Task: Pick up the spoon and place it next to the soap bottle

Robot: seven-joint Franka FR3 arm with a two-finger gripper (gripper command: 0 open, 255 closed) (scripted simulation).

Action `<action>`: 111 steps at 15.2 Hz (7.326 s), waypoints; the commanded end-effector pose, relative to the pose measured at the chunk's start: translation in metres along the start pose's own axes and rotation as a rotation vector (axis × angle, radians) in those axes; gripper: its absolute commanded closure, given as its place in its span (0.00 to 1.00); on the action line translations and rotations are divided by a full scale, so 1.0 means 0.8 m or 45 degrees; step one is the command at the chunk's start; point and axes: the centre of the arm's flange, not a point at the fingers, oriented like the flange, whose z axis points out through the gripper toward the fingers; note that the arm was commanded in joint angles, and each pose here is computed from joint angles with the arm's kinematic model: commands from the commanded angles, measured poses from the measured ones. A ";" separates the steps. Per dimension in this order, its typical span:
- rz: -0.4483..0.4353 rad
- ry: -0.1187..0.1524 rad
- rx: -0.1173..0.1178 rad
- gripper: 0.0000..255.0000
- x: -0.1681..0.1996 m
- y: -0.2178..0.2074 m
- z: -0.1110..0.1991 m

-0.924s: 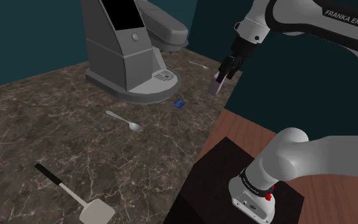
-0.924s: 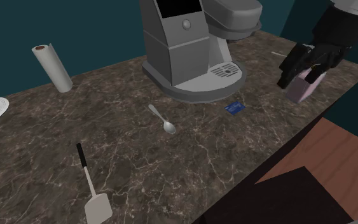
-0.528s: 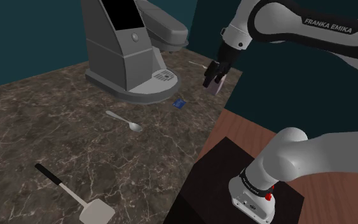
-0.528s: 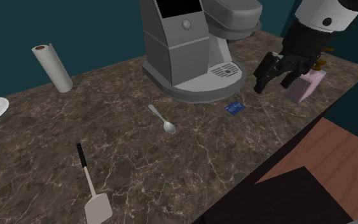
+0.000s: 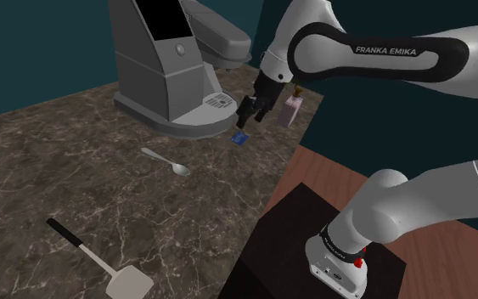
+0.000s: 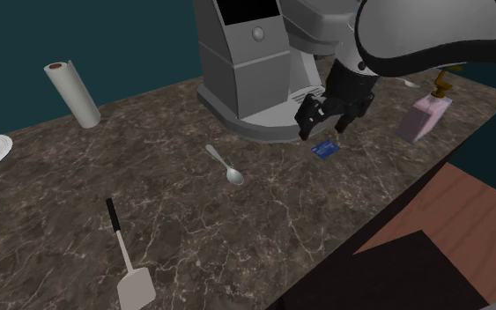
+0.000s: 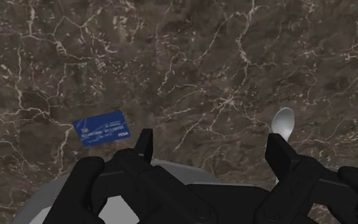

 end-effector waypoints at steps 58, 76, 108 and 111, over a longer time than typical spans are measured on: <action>-0.039 0.111 0.035 1.00 0.177 -0.221 0.185; -0.039 0.111 0.035 1.00 0.193 -0.233 0.068; -0.039 0.111 0.035 1.00 0.193 -0.190 -0.122; -0.039 0.111 0.035 1.00 0.176 -0.144 -0.129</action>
